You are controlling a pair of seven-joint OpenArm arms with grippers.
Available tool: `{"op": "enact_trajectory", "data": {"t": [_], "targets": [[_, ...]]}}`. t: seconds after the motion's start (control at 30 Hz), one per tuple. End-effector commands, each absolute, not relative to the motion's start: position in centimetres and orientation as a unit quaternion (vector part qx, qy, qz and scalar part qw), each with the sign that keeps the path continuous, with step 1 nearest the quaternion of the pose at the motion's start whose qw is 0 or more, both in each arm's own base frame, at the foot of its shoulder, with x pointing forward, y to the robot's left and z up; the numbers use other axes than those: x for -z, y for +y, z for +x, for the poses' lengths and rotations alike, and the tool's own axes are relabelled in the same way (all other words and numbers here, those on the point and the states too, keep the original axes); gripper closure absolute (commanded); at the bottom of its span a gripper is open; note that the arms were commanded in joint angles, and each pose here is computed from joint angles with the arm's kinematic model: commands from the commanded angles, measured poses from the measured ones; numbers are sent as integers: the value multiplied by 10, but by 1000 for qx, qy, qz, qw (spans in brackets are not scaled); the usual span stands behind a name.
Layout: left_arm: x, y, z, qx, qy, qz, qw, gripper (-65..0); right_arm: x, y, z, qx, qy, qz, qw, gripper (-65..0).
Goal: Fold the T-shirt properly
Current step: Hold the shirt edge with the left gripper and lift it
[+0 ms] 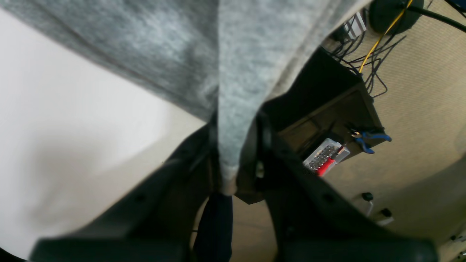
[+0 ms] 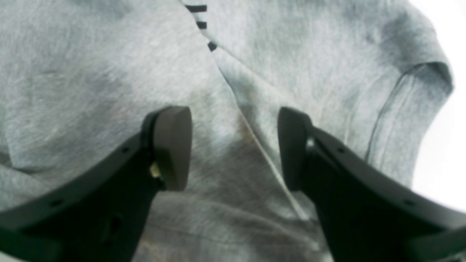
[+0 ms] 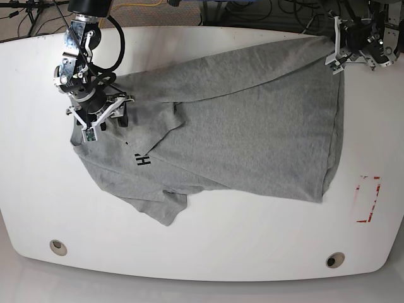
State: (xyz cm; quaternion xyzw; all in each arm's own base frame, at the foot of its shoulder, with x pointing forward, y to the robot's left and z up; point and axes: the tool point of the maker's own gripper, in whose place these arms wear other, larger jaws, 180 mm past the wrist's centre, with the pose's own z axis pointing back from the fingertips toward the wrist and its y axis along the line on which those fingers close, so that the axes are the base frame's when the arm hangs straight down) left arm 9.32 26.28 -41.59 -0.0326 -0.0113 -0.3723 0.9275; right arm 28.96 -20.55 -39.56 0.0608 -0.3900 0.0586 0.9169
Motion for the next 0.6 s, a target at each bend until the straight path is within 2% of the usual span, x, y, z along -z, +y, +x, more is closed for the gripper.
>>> {"op": "enact_trajectory", "data": {"t": [0.0,0.57], "targets": [[411,266,97,377,-17,-27,926,-35,381,-208,299,-62,-415,59,906,-358],[388,248,121,409,-69,-14,910,-35,379,-208,303,-64,-418,58,904,-358]]}}
